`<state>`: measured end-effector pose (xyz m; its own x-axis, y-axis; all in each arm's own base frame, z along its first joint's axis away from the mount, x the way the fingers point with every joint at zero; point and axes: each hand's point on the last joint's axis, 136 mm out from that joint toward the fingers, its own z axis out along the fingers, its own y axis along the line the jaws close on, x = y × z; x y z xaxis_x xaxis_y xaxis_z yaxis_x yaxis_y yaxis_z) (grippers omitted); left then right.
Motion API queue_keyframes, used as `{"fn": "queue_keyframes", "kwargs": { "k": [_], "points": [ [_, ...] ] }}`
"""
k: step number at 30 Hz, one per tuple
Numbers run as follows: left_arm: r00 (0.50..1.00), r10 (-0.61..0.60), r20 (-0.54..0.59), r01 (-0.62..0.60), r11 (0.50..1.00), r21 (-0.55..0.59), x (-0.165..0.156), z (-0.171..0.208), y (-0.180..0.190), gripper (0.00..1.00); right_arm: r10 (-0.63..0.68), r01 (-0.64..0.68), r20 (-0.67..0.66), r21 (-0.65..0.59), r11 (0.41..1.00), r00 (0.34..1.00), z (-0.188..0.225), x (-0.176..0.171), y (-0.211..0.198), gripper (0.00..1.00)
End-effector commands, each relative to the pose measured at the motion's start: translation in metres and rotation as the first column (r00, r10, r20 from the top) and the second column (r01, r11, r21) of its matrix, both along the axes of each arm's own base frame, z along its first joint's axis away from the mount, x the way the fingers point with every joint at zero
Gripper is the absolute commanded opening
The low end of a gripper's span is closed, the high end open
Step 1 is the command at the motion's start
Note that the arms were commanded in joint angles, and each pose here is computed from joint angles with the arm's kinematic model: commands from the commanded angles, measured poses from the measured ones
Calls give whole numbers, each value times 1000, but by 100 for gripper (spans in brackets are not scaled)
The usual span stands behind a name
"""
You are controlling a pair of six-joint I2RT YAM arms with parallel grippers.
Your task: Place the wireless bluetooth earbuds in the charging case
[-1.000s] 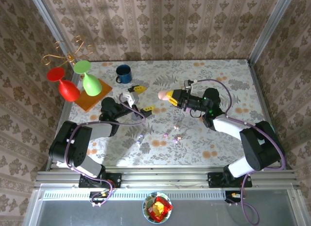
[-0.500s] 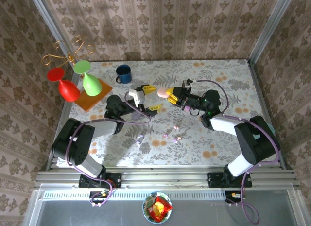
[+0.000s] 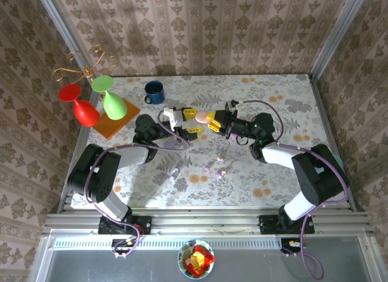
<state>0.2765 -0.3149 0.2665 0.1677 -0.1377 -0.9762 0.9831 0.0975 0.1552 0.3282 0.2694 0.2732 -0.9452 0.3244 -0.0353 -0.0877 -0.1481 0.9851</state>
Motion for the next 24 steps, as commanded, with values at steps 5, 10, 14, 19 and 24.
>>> {"fn": "queue_keyframes", "kwargs": {
  "k": [5,10,14,19,24],
  "points": [
    [997,-73,5,73,997,-7,-9,7,-4,53,42,-42,54,-2,999,998,2,-9,5,1],
    [996,-90,0,90,996,-6,-10,8,-5,51,46,-46,60,-3,999,997,3,-10,6,1],
    [994,-105,-7,105,994,-2,-10,7,-6,48,47,-46,52,-10,999,998,0,-9,8,1],
    [993,-116,-18,116,993,1,-11,7,-7,41,48,-47,48,-15,999,998,-2,-8,8,0],
    [992,-123,-20,123,992,3,-11,6,-8,32,45,-44,58,-22,999,997,-2,-10,8,4]
  ]
}}
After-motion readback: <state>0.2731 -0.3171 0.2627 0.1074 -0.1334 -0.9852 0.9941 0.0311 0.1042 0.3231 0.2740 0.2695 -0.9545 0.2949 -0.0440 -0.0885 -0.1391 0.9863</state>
